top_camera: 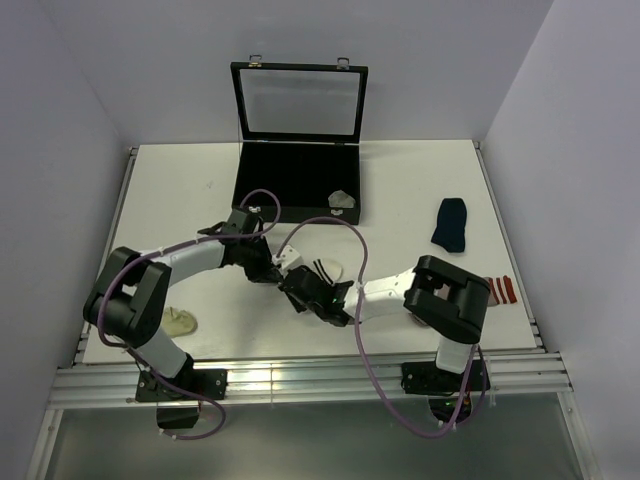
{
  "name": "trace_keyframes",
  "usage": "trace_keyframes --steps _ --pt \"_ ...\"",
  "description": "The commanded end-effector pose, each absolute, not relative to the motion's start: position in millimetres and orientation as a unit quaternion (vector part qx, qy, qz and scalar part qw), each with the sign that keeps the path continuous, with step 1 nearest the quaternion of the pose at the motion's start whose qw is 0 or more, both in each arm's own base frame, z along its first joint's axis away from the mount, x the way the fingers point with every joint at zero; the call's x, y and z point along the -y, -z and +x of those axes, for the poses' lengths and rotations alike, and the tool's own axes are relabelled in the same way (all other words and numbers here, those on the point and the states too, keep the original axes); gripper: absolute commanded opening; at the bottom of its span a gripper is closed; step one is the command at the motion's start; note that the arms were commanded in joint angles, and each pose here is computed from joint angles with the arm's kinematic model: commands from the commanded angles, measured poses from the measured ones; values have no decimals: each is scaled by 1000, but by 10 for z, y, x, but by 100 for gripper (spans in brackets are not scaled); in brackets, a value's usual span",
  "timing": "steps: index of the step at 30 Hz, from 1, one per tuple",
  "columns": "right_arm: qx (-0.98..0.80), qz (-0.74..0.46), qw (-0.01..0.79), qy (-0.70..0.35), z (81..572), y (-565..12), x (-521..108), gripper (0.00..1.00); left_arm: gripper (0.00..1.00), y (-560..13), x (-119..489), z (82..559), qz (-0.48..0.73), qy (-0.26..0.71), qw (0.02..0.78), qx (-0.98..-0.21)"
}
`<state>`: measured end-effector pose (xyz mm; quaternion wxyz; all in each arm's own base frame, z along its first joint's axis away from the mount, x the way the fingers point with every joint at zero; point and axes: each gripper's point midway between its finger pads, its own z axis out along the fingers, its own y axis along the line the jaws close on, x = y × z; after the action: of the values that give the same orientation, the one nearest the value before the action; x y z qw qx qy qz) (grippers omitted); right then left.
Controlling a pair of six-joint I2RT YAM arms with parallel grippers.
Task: Roll the socks
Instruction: Roll the sock at the center of the board.
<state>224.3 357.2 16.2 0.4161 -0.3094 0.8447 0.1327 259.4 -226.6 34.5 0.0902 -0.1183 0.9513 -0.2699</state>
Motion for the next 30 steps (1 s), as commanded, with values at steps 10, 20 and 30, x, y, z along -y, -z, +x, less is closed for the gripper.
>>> trace_keyframes --steps 10,20,30 --pt "-855 -287 258 -348 1835 -95 -3463 0 58 -647 2110 2761 -170 315 157 -920" --pt "-857 -182 171 -450 1918 -22 -3324 0 57 -784 2191 2690 -115 356 174 -911" --pt "-867 -98 100 -478 1960 197 -3177 0 50 -655 2264 2530 -64 364 149 -917"
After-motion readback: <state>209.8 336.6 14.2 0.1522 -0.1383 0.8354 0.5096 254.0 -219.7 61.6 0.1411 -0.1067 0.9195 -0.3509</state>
